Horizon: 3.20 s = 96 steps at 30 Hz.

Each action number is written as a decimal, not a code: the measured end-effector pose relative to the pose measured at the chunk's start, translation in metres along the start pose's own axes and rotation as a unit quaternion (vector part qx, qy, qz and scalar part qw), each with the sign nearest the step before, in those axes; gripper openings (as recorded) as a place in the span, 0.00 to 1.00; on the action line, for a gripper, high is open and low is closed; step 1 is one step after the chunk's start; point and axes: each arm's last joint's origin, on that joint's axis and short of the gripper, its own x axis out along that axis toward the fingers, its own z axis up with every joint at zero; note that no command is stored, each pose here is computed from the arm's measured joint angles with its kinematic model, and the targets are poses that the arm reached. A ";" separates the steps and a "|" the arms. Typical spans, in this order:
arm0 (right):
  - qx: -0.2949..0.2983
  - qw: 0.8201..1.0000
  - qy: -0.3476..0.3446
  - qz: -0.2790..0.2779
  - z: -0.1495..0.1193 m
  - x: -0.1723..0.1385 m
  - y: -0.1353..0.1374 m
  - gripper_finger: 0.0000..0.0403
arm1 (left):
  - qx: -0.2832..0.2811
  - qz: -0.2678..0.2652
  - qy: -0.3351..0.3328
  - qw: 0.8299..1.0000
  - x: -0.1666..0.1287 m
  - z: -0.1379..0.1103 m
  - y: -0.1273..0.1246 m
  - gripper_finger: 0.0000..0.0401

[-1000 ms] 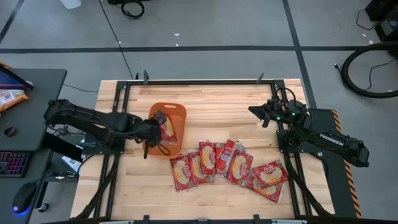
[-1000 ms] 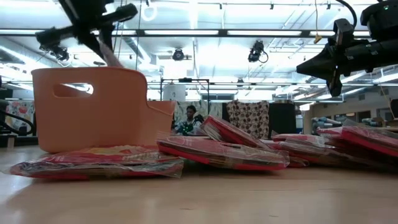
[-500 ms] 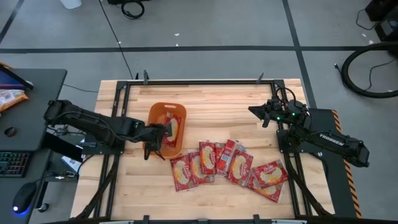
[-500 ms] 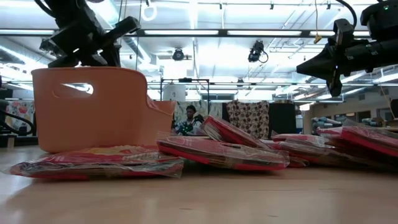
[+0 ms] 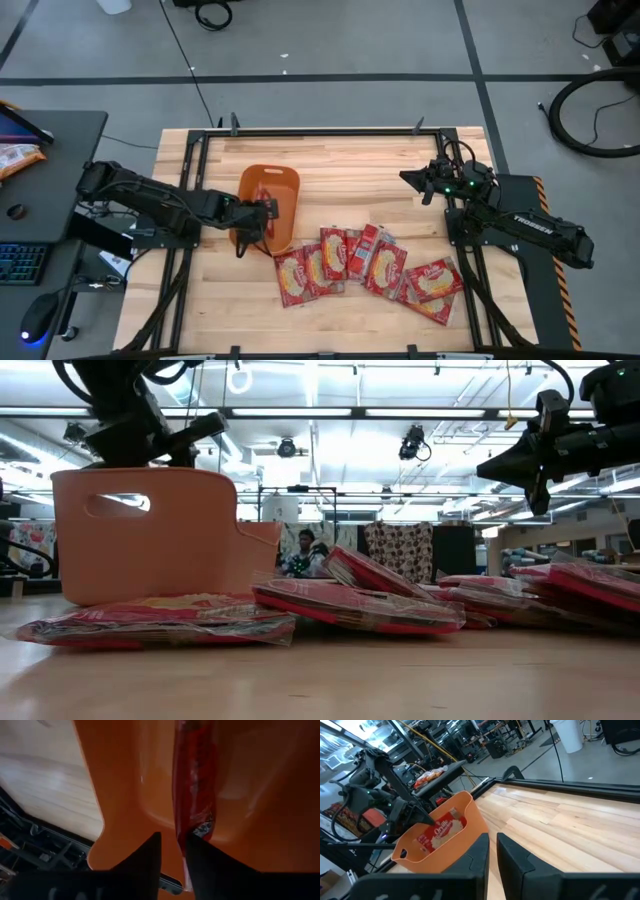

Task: Sort popcorn bags into baskets
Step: Put the red popcorn bag into the orange bin

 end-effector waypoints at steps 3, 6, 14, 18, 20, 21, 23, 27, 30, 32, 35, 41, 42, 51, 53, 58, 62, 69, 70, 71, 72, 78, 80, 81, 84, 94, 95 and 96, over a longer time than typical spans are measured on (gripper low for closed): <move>0.000 1.000 0.000 0.000 0.000 0.000 0.000 0.10 | -0.002 0.002 0.007 1.000 -0.002 -0.001 -0.001 0.28; 0.000 1.000 0.000 0.000 0.000 0.000 0.000 0.10 | -0.002 0.004 0.013 1.000 -0.004 -0.003 -0.002 0.30; 0.000 1.000 -0.001 0.001 0.000 0.000 0.000 0.10 | -0.034 0.028 0.031 0.999 -0.018 -0.012 0.001 0.30; -0.001 1.000 -0.003 0.002 0.001 0.000 0.000 0.10 | -0.136 0.057 -0.018 0.989 -0.027 -0.015 0.013 0.30; -0.001 1.000 -0.003 0.002 0.001 0.000 0.000 0.10 | -0.213 0.071 -0.071 0.972 -0.030 -0.013 0.020 0.30; -0.001 1.000 -0.003 0.002 0.001 0.000 0.000 0.10 | -0.258 0.083 -0.103 0.957 -0.032 -0.012 0.025 0.30; -0.001 1.000 -0.004 0.002 0.001 0.000 0.000 0.10 | -0.341 0.107 -0.171 0.918 -0.035 -0.009 0.035 0.30; -0.001 1.000 -0.004 0.002 0.001 0.000 0.000 0.10 | -0.465 0.162 -0.238 0.837 -0.043 -0.008 0.054 0.30; -0.001 1.000 -0.004 0.002 0.001 0.000 0.000 0.10 | -0.486 0.172 -0.241 0.822 -0.043 -0.002 0.059 0.30; -0.001 1.000 -0.005 0.003 0.001 0.000 0.001 0.10 | -0.496 0.165 -0.234 0.820 -0.041 0.002 0.063 0.30; -0.002 1.000 -0.006 0.004 0.001 0.000 0.001 0.10 | -0.535 0.153 -0.228 0.799 -0.036 0.009 0.073 0.30; -0.002 1.000 -0.008 0.005 0.002 0.000 0.001 0.10 | -0.568 0.108 -0.214 0.787 -0.026 0.026 0.099 0.30; -0.002 1.000 -0.008 0.005 0.002 0.000 0.001 0.10 | -0.566 0.105 -0.210 0.790 -0.025 0.030 0.103 0.30; -0.003 1.000 -0.011 0.007 0.002 0.000 0.001 0.10 | -0.517 0.049 -0.146 0.842 -0.006 0.068 0.126 0.30; -0.003 1.000 -0.011 0.007 0.002 0.000 0.001 0.10 | -0.506 0.034 -0.135 0.851 0.000 0.075 0.129 0.30; -0.003 1.000 -0.012 0.007 0.002 0.000 0.001 0.10 | -0.469 0.006 -0.110 0.876 0.011 0.090 0.135 0.30; -0.003 1.000 -0.011 0.007 0.002 0.000 0.001 0.10 | -0.452 -0.025 -0.097 0.886 0.019 0.099 0.140 0.30; -0.003 1.000 -0.011 0.007 0.002 0.000 0.001 0.10 | -0.406 -0.037 -0.102 0.908 0.029 0.118 0.147 0.30; -0.003 1.000 -0.011 0.007 0.002 0.000 0.001 0.10 | -0.394 -0.036 -0.100 0.913 0.030 0.120 0.146 0.30; -0.003 1.000 -0.011 0.007 0.002 0.000 0.001 0.10 | -0.385 -0.034 -0.097 0.917 0.031 0.123 0.145 0.30; -0.003 1.000 -0.011 0.007 0.002 0.000 0.001 0.10 | -0.378 -0.029 -0.094 0.921 0.033 0.125 0.146 0.30; -0.003 1.000 -0.012 0.007 0.002 0.000 0.001 0.10 | -0.315 -0.026 -0.077 0.946 0.047 0.138 0.141 0.30; -0.003 1.000 -0.012 0.008 0.002 0.000 0.002 0.10 | -0.293 -0.021 -0.072 0.953 0.052 0.142 0.140 0.30; -0.004 1.000 -0.014 0.009 0.003 0.000 0.002 0.10 | -0.284 -0.018 -0.066 0.956 0.055 0.144 0.140 0.30; -0.004 1.000 -0.015 0.010 0.003 0.000 0.002 0.10 | -0.258 -0.014 -0.050 0.965 0.062 0.147 0.138 0.30; -0.005 1.000 -0.018 0.011 0.004 0.000 0.002 0.10 | -0.209 -0.011 -0.042 0.977 0.073 0.153 0.135 0.29; -0.005 1.000 -0.018 0.011 0.004 0.000 0.002 0.10 | -0.210 -0.011 -0.043 0.977 0.073 0.154 0.136 0.28; -0.005 1.000 -0.018 0.011 0.004 0.000 0.002 0.10 | -0.210 -0.011 -0.043 0.977 0.073 0.154 0.136 0.26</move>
